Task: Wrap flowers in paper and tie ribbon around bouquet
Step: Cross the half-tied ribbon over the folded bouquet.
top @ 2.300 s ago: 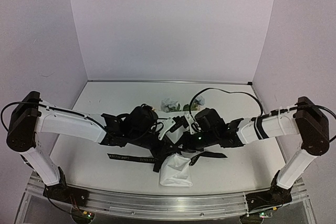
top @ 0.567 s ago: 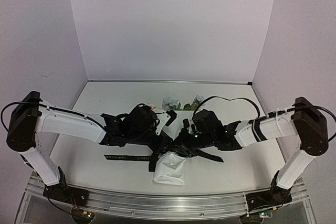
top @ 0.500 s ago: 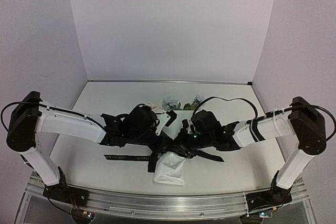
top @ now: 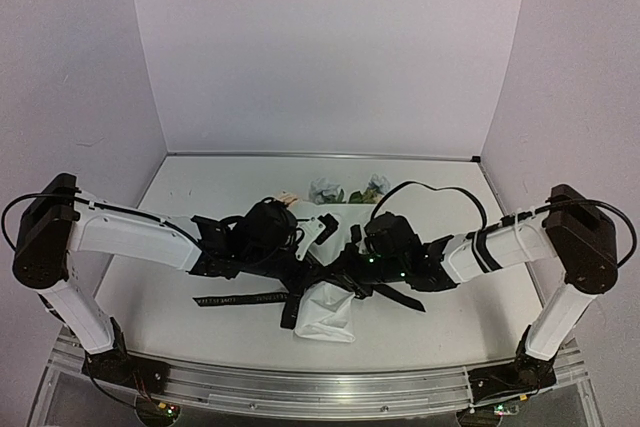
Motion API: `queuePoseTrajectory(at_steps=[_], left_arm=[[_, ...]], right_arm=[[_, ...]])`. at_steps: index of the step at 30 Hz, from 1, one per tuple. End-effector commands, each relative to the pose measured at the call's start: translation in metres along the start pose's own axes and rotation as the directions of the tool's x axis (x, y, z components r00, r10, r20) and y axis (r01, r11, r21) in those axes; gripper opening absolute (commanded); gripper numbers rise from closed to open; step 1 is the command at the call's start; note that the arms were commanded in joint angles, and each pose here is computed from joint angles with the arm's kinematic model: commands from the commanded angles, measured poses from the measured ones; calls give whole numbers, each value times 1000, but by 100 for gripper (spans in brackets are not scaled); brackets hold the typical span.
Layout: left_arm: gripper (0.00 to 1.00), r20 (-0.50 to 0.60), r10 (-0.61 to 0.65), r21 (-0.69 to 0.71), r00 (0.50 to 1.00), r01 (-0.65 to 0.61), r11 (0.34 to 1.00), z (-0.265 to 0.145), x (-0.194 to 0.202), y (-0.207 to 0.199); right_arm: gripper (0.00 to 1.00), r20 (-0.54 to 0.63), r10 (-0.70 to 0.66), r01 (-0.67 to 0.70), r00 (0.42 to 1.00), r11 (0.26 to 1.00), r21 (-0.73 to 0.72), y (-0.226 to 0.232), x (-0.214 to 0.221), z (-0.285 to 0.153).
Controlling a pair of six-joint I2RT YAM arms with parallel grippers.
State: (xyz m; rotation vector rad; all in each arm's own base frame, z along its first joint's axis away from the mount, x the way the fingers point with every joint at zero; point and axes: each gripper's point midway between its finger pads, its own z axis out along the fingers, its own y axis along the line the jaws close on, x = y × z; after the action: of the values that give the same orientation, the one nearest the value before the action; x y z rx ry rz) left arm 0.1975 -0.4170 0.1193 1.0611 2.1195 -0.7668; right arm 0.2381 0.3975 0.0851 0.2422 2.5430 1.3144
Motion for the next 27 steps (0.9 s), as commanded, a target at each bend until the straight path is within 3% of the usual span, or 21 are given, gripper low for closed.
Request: queuePoseTrajectory(at_steps=[1,3,9,17,23,27], left_arm=[[1,-17,1,70,1000,0,998,-4,1,-14],[3,-33,-8,68,999,10,998,-1,6,-13],[33,4,-9,54,1000,9,998,-7,-4,-12],[44,72,22,3,997,-22,1000,-26,-27,-6],[58,143,28,-7,989,-27,1000,-51,-53,-3],[59,163,6,-71,987,5,997,-60,-59,17]], right_arm=[[0,100,-14,16,995,1000,-20,0,-21,2],[0,109,-11,13,994,1000,-15,-4,-22,3],[0,109,0,1,994,1000,-8,-10,-22,5],[0,107,12,-11,994,1000,-7,-12,-23,6],[0,103,20,-20,994,1000,-4,-13,-22,7],[0,102,23,-23,994,1000,-5,-13,-23,8]])
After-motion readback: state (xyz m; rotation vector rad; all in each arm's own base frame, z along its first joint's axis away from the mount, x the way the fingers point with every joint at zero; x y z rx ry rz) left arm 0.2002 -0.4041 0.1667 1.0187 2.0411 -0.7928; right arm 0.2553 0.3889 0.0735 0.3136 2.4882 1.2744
